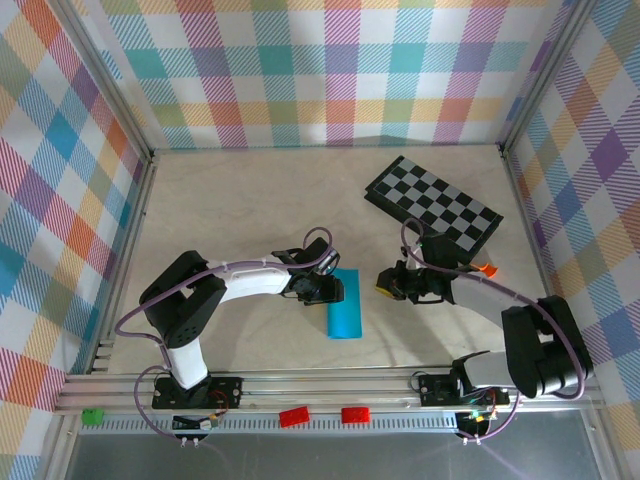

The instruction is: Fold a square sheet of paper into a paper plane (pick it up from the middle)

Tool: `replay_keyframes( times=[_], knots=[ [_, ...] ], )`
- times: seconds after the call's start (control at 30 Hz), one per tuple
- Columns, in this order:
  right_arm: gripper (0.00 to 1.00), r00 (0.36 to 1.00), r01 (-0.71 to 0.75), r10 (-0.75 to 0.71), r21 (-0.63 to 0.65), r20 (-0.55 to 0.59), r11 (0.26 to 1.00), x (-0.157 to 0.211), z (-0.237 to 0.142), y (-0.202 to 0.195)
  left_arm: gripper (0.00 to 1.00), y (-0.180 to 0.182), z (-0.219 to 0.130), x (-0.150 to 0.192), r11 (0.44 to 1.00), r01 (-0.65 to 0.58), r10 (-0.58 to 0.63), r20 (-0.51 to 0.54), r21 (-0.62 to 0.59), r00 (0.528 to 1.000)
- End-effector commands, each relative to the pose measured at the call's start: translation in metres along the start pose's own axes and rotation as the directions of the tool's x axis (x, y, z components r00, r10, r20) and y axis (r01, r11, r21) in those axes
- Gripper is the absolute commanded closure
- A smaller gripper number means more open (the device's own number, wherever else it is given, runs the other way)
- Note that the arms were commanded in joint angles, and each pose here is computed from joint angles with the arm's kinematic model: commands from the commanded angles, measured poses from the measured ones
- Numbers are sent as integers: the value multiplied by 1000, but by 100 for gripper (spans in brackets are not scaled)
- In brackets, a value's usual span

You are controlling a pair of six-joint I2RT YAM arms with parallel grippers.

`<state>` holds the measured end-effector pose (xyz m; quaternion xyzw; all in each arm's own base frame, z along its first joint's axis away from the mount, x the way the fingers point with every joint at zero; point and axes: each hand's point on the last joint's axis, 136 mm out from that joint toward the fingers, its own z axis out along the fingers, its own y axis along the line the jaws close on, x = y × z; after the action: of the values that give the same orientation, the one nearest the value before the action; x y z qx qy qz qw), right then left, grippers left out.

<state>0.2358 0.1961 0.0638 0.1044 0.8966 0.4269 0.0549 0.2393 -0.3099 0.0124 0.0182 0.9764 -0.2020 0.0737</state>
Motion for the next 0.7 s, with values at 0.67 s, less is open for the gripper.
replay_keyframes(
  times=[0.67],
  knots=[
    [100,979,128,-101,152,-177,980,29,61,9,53,43,52,19,992,-10,4,-48,-129,999]
  ],
)
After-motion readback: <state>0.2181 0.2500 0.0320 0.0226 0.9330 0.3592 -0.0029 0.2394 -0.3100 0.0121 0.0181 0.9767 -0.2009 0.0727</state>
